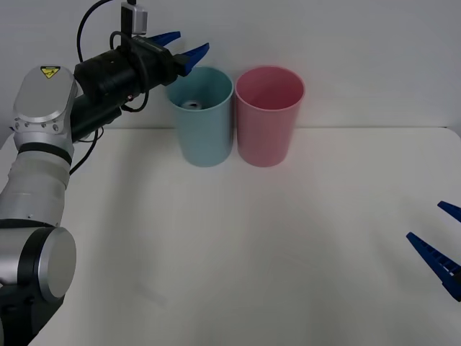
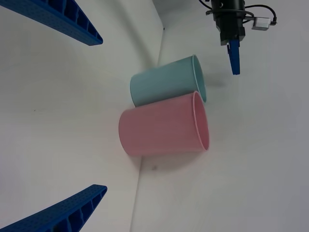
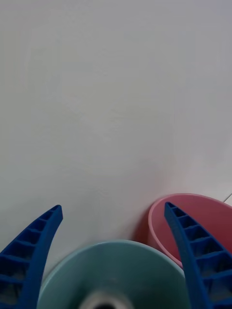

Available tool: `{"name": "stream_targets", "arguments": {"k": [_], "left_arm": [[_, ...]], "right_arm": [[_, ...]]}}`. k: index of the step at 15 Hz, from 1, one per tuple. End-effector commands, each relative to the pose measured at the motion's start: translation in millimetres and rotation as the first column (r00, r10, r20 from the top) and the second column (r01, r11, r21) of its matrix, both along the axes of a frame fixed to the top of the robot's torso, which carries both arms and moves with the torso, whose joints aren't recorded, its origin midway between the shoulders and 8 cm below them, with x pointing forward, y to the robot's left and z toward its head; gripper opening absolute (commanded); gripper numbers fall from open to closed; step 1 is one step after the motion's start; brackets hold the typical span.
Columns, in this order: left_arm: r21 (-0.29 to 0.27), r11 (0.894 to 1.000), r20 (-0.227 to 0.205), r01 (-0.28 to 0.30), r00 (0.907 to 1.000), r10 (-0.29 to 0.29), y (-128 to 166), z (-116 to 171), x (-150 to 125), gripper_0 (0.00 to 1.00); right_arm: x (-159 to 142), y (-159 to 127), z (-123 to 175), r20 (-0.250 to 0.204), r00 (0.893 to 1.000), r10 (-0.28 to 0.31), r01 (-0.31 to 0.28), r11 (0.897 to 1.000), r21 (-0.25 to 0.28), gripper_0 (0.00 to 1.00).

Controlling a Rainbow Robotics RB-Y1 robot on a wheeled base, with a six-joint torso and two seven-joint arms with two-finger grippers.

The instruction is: Grasp the object on the table and drop it into the matching bin: aluminum can to the light blue bin, PET bottle to the pink bin.

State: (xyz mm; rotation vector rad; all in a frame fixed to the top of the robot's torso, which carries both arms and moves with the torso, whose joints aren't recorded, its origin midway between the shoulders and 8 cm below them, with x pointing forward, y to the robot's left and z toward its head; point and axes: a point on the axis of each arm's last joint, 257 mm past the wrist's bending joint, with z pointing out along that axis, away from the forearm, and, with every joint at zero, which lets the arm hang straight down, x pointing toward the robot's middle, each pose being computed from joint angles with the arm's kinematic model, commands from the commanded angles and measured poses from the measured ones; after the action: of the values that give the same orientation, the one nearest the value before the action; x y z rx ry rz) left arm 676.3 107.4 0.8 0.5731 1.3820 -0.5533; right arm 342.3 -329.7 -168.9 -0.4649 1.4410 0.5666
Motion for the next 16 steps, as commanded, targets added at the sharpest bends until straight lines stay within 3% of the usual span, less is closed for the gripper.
{"name": "stream_targets", "arguments": {"k": [1, 6, 11, 16], "left_arm": [[-0.012, 1.0, -0.002, 0.0, 1.0, 0.0, 1.3, -0.2, -0.6, 1.0], [-0.041, 0.999, -0.005, 0.001, 1.0, -0.001, 11.8, -3.5, -3.8, 1.0], [-0.057, 0.998, 0.027, -0.005, 0.9996, 0.006, 45.9, -12.6, -16.0, 1.0], [-0.084, 0.996, 0.054, -0.016, 0.9983, 0.021, 103.8, -30.4, -61.7, 1.0]], "right_arm": [[0.0, 0.0, 0.0, 0.0, 1.0, 0.0, 0.0, 1.0, 0.0, 1.0], [0.0, 0.0, 0.0, 0.0, 1.0, 0.0, 0.0, 1.0, 0.0, 1.0], [0.0, 0.0, 0.0, 0.0, 1.0, 0.0, 0.0, 1.0, 0.0, 1.0], [0.0, 0.0, 0.0, 0.0, 1.0, 0.0, 0.0, 1.0, 0.0, 1.0]]}}
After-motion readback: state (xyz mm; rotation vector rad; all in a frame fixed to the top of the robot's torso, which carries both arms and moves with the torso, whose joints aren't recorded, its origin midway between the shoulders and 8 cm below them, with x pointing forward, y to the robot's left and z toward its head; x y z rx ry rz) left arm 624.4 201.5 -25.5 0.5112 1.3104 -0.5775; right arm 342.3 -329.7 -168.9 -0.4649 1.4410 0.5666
